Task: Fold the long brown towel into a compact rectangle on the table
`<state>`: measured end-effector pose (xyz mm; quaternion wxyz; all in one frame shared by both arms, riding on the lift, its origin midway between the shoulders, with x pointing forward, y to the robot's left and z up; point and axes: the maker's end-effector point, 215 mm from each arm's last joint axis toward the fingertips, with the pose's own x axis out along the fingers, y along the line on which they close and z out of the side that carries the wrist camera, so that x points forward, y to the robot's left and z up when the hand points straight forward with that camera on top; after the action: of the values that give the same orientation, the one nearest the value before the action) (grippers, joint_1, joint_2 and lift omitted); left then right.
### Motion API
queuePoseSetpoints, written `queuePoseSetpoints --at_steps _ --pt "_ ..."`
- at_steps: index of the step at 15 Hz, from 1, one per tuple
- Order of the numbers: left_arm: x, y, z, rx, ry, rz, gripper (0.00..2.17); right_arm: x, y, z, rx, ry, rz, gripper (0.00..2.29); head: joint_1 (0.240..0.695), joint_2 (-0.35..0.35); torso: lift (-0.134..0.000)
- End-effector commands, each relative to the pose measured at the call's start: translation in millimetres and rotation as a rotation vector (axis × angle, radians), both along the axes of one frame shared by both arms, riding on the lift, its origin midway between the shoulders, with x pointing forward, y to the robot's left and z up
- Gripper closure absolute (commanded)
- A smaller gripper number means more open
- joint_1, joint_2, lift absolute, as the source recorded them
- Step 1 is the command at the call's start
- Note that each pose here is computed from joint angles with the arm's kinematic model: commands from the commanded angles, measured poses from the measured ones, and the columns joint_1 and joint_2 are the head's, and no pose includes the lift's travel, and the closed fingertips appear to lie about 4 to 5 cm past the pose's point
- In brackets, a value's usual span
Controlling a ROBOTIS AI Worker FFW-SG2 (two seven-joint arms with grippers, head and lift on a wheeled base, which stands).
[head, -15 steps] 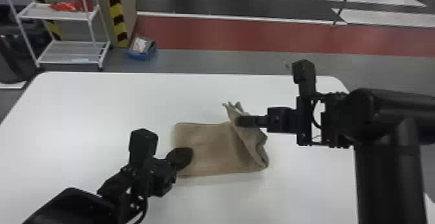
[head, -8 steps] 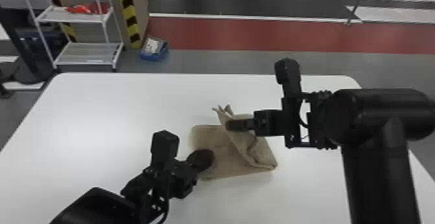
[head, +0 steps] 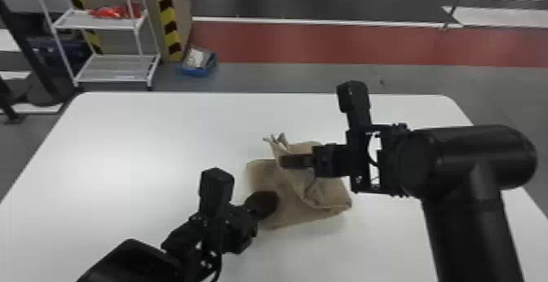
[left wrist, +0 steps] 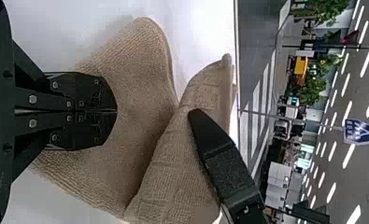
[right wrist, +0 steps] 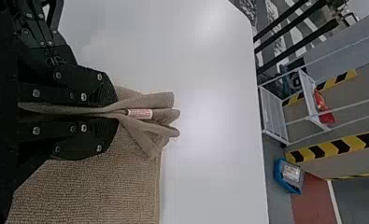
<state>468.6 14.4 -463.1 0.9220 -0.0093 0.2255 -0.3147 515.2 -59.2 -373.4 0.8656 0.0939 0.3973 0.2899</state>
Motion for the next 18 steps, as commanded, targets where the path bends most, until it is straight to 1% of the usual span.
queuePoseSetpoints --at_steps 1,6,9,10,11,12,13,14,15,17,18 --pt "-3.6 -3.5 -2.2 -0.002 0.006 -0.004 1.71 0.8 7.4 2.7 -0.002 -0.017 0.011 1.03 0.695 -0.051 -0.125" --pt "-4.8 -4.2 -0.9 -0.003 -0.001 -0.002 1.71 -7.5 19.5 -19.1 -0.006 -0.003 0.033 1.02 0.695 -0.042 -0.125" --pt "-7.0 -6.9 -2.0 -0.002 0.000 -0.006 1.71 -12.3 22.7 -25.4 -0.012 0.006 0.041 0.99 0.695 -0.036 -0.125" --pt "-7.3 -7.4 -2.1 -0.001 0.000 -0.006 1.71 -13.7 24.0 -27.1 -0.012 0.008 0.044 0.74 0.695 -0.035 -0.125" --pt "-7.5 -8.1 -1.5 -0.001 -0.001 -0.008 1.71 -13.6 24.9 -27.5 -0.014 0.006 0.046 0.63 0.695 -0.035 -0.125" --pt "-7.3 -8.3 -0.7 -0.001 -0.003 -0.008 1.71 -10.8 25.1 -25.8 -0.011 -0.011 0.043 0.63 0.695 -0.034 -0.125" --pt "-8.5 -9.2 -1.5 -0.001 -0.001 -0.011 1.71 -4.9 28.3 -21.1 0.006 -0.050 0.042 0.58 0.695 -0.034 -0.125" --pt "-8.4 -8.7 -1.1 0.000 -0.003 -0.011 1.72 -1.1 31.2 -16.6 0.029 -0.082 0.043 0.45 0.695 -0.034 -0.125" --pt "-8.5 -8.3 -1.3 0.000 -0.002 -0.012 1.71 1.6 33.8 -11.7 0.049 -0.112 0.043 0.44 0.695 -0.032 -0.125" --pt "-6.1 -4.5 -0.2 0.001 -0.005 -0.004 1.71 0.1 32.1 -6.4 0.083 -0.135 0.033 0.25 0.695 -0.024 -0.125" --pt "-5.0 -2.5 0.1 0.000 -0.005 -0.001 1.71 -2.0 28.1 2.5 0.120 -0.149 0.026 0.23 0.695 -0.023 -0.125"
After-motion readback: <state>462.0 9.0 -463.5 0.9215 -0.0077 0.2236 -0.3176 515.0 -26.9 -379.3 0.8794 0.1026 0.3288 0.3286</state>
